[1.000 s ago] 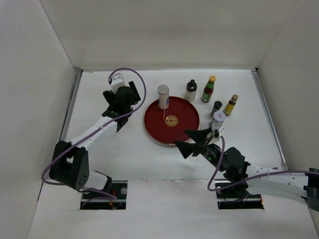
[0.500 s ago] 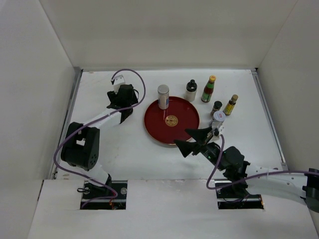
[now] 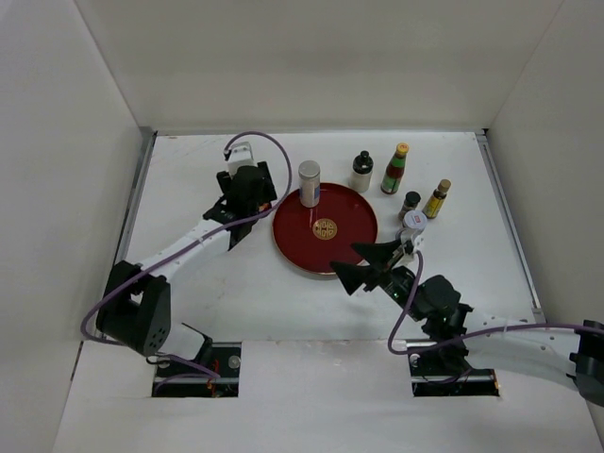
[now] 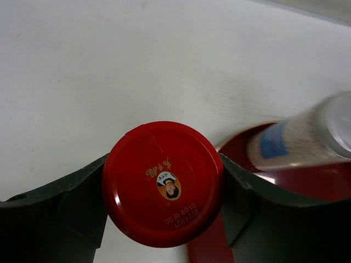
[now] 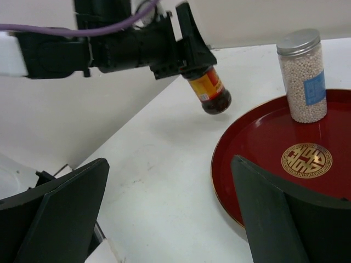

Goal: Organize the condiment bottles

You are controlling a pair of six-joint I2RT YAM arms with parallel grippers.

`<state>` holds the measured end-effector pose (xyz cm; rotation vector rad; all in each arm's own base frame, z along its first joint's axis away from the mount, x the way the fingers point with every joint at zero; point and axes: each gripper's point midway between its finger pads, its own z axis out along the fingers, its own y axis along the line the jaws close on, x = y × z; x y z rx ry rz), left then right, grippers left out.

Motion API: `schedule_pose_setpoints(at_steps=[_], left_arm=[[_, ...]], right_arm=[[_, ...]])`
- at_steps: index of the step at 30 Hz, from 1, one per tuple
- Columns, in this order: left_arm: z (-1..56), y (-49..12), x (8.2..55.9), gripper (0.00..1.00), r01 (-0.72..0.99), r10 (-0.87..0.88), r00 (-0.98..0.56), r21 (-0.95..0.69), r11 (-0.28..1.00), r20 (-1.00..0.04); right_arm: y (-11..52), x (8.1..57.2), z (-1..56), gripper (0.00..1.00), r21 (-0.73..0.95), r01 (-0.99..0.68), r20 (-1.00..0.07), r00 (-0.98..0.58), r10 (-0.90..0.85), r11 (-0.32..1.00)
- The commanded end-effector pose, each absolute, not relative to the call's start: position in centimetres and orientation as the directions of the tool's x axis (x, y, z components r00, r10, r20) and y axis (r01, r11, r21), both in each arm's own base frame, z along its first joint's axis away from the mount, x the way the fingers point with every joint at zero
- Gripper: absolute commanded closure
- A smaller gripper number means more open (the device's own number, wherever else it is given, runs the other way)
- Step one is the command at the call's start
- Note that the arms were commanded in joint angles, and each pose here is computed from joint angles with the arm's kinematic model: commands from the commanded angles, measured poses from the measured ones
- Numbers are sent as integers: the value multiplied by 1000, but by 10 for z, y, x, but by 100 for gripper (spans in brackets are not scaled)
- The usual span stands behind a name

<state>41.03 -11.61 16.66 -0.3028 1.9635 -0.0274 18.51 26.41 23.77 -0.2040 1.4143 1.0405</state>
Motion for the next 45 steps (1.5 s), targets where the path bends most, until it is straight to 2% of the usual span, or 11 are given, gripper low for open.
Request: schedule_pose_setpoints(at_steps=[1,14,18,21,25,27,29,33,35,39,45], left_arm=[[257,-162,418,63,-57,-334,-166,-329,943,-928],[230,-238,451,63,37,-287,-235,-304,952,-928],[205,-241,460,62,21,-259,-277,-275,961,-925],[195,-239,458,59,7,-240,-297,-253,967,-924],[186,-237,454,44,1,-217,-311,-229,973,-925],[189,-235,450,33,2,-219,-307,-231,973,-926],[193,-231,443,23,5,-227,-298,-239,971,-927],[214,-221,429,6,17,-255,-263,-269,963,-930],[225,-216,420,1,31,-274,-237,-289,957,-932],[254,-197,401,0,58,-345,-148,-357,932,-927],[249,-150,363,0,24,-463,-29,-463,886,-886]], right_arm=[[261,191,261,0,475,-688,-836,-158,526,549],[254,193,264,0,488,-679,-825,-154,544,548],[252,191,266,9,489,-683,-822,-151,549,543],[251,193,264,28,493,-676,-821,-154,550,547],[251,197,262,61,491,-663,-828,-153,539,565],[252,201,259,68,499,-647,-828,-159,537,577],[251,204,257,70,505,-631,-827,-158,539,590],[246,211,255,64,507,-594,-830,-142,539,625],[245,213,252,54,498,-582,-841,-143,522,643],[231,226,253,27,478,-492,-864,-113,490,728],[174,250,254,4,421,-166,-907,-59,417,892]])
